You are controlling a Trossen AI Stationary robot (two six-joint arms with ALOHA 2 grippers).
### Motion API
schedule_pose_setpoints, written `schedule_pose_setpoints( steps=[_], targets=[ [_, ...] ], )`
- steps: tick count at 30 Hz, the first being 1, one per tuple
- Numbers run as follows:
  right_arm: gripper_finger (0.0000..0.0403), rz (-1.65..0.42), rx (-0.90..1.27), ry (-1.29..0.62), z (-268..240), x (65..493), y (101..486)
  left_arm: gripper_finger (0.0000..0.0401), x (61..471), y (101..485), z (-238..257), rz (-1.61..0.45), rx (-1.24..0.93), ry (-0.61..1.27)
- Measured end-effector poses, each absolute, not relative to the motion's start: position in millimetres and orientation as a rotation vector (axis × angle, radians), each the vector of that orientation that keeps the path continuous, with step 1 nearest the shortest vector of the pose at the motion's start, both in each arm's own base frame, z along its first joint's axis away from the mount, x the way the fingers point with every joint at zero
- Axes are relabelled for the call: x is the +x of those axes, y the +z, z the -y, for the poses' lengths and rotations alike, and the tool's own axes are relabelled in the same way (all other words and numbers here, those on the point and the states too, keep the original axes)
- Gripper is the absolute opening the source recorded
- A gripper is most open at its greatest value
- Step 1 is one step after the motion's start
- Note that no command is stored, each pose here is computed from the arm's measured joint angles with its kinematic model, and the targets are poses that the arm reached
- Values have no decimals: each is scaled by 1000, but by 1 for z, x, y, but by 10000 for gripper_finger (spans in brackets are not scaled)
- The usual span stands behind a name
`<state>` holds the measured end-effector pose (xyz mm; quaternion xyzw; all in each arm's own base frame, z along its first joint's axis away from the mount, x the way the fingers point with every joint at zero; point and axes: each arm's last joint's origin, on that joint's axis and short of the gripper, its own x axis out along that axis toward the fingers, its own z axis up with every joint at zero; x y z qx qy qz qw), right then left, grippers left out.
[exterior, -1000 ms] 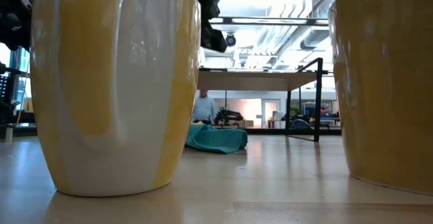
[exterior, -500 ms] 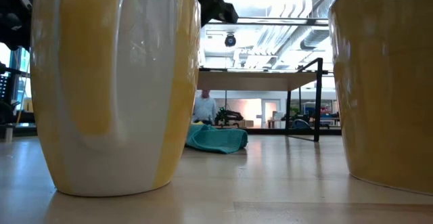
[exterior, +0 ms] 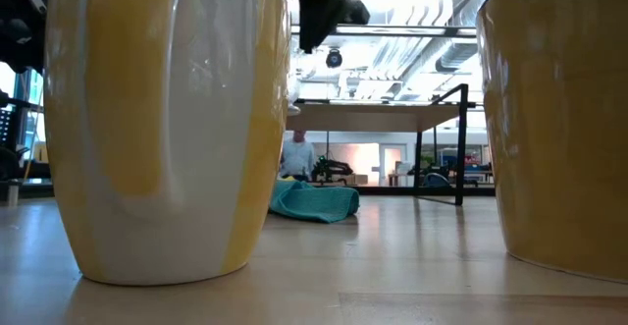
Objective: Stack small to large cups/mugs on shelf
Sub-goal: Put the transparent mug on the shelf
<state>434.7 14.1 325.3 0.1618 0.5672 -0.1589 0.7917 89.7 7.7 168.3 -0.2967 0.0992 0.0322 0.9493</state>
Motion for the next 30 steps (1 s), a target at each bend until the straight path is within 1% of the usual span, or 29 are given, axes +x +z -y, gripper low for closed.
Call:
schedule_pose_setpoints(
  steps=[11, 16, 23, 30],
  targets=[
    [0, -1211, 360, -351, -9, 427, 336, 53, 90, 168, -8, -202, -597, 65],
    [0, -1204, 362, -356, -8, 417, 348, 53, 90, 168, -8, -201, -595, 72],
    [0, -1155, 362, -425, -1, 395, 374, 53, 90, 168, -8, -199, -595, 72],
    [0, -1140, 361, -494, 9, 374, 392, 53, 90, 168, -8, -199, -606, 73]
  ],
)
